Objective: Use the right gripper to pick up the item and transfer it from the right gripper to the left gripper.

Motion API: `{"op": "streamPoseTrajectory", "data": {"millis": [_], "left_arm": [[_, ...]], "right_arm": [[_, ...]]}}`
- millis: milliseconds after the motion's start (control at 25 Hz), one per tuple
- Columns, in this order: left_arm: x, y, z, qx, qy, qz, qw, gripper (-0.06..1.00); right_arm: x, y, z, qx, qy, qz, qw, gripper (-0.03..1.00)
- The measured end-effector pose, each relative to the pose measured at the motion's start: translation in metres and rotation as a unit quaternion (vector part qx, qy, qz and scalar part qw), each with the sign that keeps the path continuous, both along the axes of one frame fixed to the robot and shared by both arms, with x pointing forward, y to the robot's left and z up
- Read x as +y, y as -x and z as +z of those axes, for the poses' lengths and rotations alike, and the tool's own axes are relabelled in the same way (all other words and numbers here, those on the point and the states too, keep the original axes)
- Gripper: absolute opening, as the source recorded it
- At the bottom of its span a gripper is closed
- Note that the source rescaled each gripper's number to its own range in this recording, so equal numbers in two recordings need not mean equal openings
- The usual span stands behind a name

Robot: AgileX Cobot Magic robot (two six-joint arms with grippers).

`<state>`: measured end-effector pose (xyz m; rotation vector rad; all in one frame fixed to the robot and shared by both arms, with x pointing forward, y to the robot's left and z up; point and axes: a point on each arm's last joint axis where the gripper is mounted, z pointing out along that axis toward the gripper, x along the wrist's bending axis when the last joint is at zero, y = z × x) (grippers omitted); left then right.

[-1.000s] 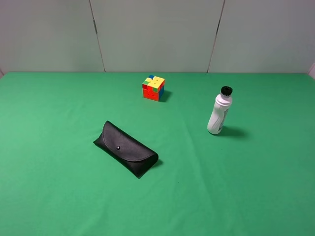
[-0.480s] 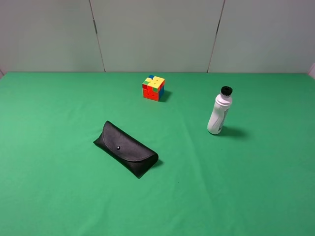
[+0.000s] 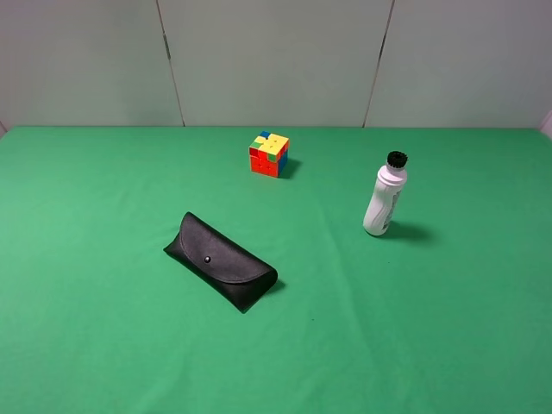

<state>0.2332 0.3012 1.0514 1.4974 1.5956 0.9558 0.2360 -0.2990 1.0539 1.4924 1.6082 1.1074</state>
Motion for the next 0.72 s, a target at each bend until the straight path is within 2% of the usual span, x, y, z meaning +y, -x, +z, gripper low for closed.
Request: {"op": "streamPoseTrajectory", "data": {"millis": [160,320,520,720], "left_arm": [[0.0,0.0,0.0,0.0,-0.002,0.001,1.0,1.0],[0.0,0.0,0.0,0.0,-0.002,0.001,1.0,1.0],[0.001,0.0,0.0,0.0,-0.003,0.002,1.0,1.0],[0.001,0.0,0.0,0.0,-0.003,0.002,1.0,1.0]], "right_arm": [[-0.001,-0.004,0.002,0.01,-0.015,-0.019,1.0,1.0],[0.001,-0.036,0.018,0.062,0.002,-0.035,0.997,1.0],[0.01,-0.1,0.039,0.145,0.031,-0.033,0.988,1.0],[0.027,-0.168,0.043,0.207,0.068,0.005,0.976,1.0]]}}
